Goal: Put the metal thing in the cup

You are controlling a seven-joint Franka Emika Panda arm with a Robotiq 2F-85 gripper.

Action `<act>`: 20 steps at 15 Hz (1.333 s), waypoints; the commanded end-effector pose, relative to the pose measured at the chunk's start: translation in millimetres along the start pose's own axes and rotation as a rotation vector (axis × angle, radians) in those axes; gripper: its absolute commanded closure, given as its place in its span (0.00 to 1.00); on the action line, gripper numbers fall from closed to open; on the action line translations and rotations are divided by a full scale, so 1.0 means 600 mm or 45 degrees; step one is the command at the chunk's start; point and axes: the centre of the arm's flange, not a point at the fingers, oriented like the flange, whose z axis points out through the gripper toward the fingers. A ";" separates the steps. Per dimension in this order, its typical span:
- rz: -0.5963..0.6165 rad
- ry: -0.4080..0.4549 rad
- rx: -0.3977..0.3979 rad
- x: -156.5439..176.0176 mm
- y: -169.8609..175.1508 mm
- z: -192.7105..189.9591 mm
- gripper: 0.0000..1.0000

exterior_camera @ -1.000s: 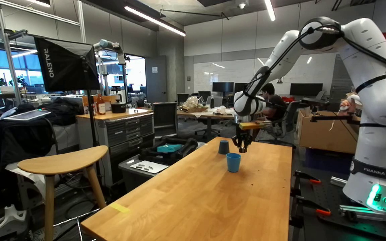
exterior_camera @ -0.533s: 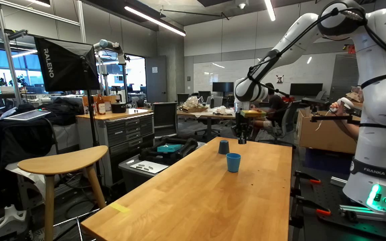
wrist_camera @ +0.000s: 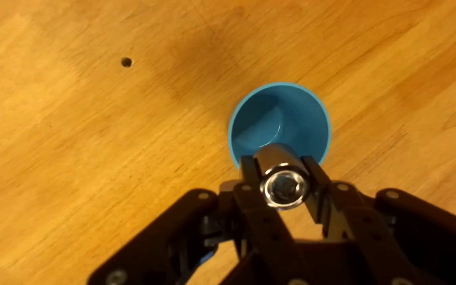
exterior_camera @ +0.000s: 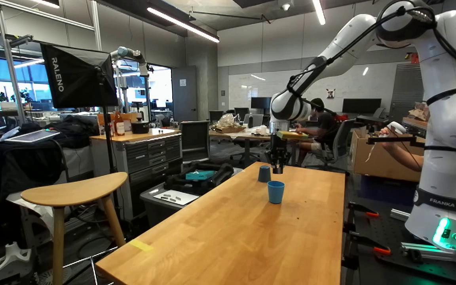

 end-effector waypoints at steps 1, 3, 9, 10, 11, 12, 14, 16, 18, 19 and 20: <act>-0.016 -0.034 0.023 0.018 -0.027 0.020 0.89; -0.016 -0.029 0.013 0.023 -0.035 0.041 0.89; -0.017 -0.038 -0.016 0.041 -0.047 0.092 0.44; -0.018 -0.049 -0.021 0.042 -0.047 0.098 0.43; -0.018 -0.052 -0.025 0.043 -0.047 0.100 0.38; -0.021 -0.056 -0.030 0.044 -0.047 0.103 0.30; -0.028 -0.044 -0.039 0.043 -0.045 0.100 0.66; -0.032 -0.038 -0.029 0.039 -0.042 0.091 0.73; -0.036 -0.030 -0.021 0.035 -0.039 0.078 0.90; -0.040 -0.027 -0.017 0.032 -0.037 0.067 0.95; -0.042 -0.020 -0.012 0.030 -0.036 0.056 0.96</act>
